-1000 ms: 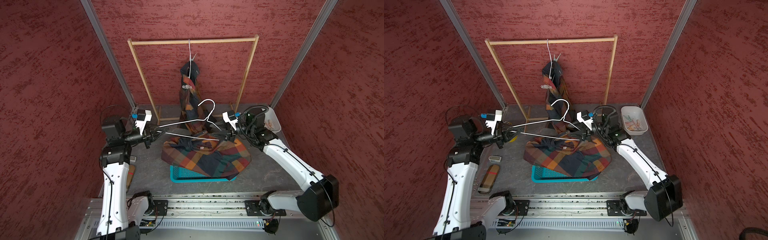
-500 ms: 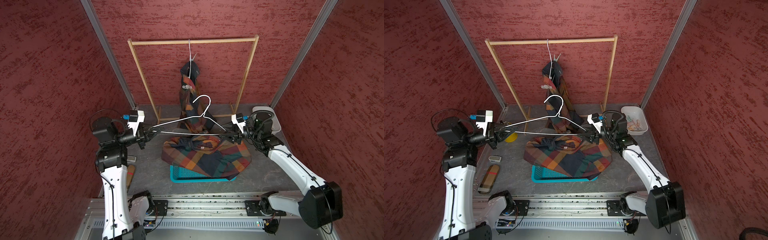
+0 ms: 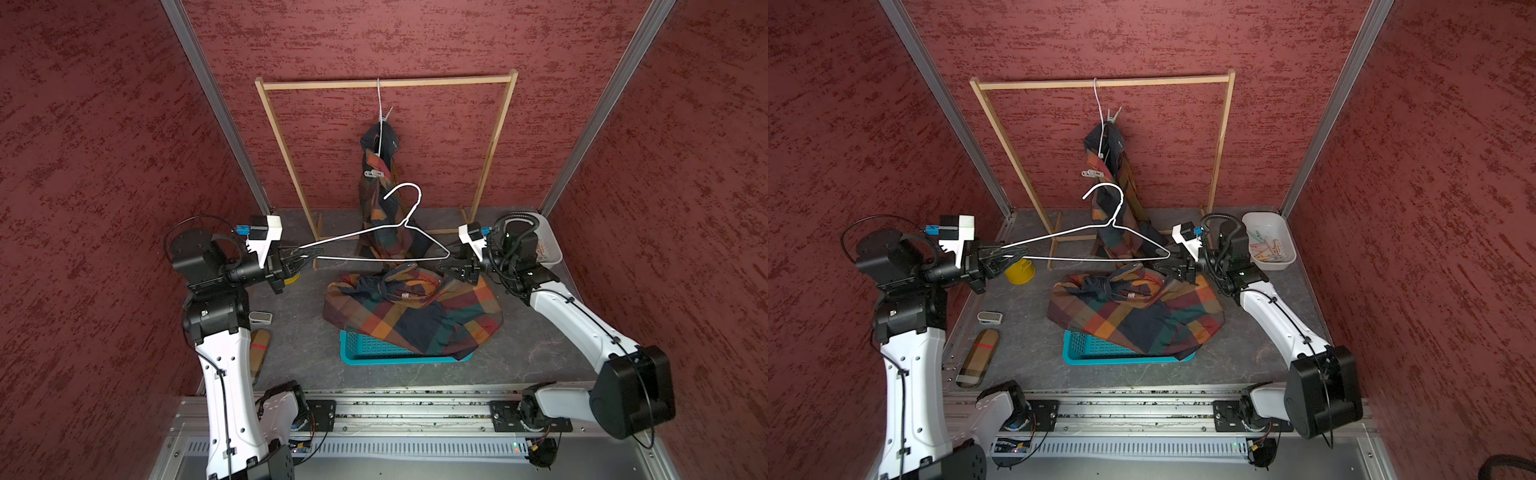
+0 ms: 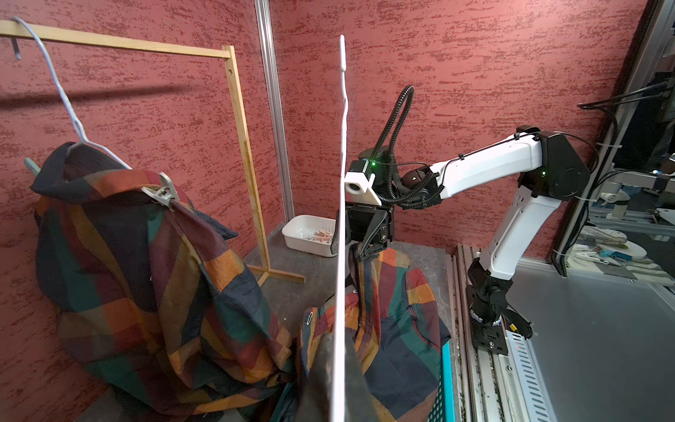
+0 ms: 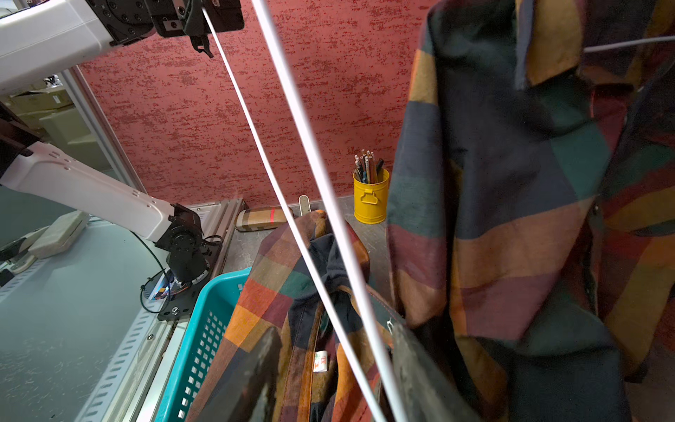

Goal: Remove the clothespins securing long-sleeve shirts to the hanger
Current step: Remove the long-sleeve shirt from the hanger.

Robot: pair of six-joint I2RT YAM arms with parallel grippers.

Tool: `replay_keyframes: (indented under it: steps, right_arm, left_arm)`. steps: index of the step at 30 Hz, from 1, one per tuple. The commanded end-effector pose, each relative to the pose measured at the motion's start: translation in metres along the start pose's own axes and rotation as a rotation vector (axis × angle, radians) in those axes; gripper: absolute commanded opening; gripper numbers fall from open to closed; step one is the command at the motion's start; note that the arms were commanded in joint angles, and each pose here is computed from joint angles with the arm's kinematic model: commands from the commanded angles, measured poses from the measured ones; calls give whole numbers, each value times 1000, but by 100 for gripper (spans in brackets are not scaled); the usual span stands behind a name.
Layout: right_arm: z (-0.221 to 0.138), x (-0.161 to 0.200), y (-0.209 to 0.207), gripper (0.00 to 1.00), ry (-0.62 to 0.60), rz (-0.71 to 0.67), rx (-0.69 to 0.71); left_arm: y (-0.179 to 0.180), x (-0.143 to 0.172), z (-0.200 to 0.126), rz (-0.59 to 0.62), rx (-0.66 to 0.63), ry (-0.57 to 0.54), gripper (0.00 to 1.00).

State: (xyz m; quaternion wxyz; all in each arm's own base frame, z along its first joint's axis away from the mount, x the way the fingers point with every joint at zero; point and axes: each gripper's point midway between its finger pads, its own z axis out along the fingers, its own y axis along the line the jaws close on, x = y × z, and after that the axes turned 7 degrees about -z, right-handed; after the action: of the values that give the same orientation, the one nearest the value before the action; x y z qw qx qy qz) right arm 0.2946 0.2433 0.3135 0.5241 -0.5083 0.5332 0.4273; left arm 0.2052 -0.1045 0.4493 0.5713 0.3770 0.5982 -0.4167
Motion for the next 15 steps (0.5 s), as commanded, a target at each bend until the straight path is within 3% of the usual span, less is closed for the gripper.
replay_keyframes:
  steps: [1,7,15]
  right_arm:
    - [-1,-19,1,46,-35,-65,-37]
    - [-2,-22,3,22,-44,-84,-50]
    - [-4,-25,12,7,-45,-107,-72]
  left_arm:
    - [-9,-3,-2,26,36,4,0]
    - [-9,-3,-2,22,42,4,0]
    - [-1,-1,-3,3,44,4,0]
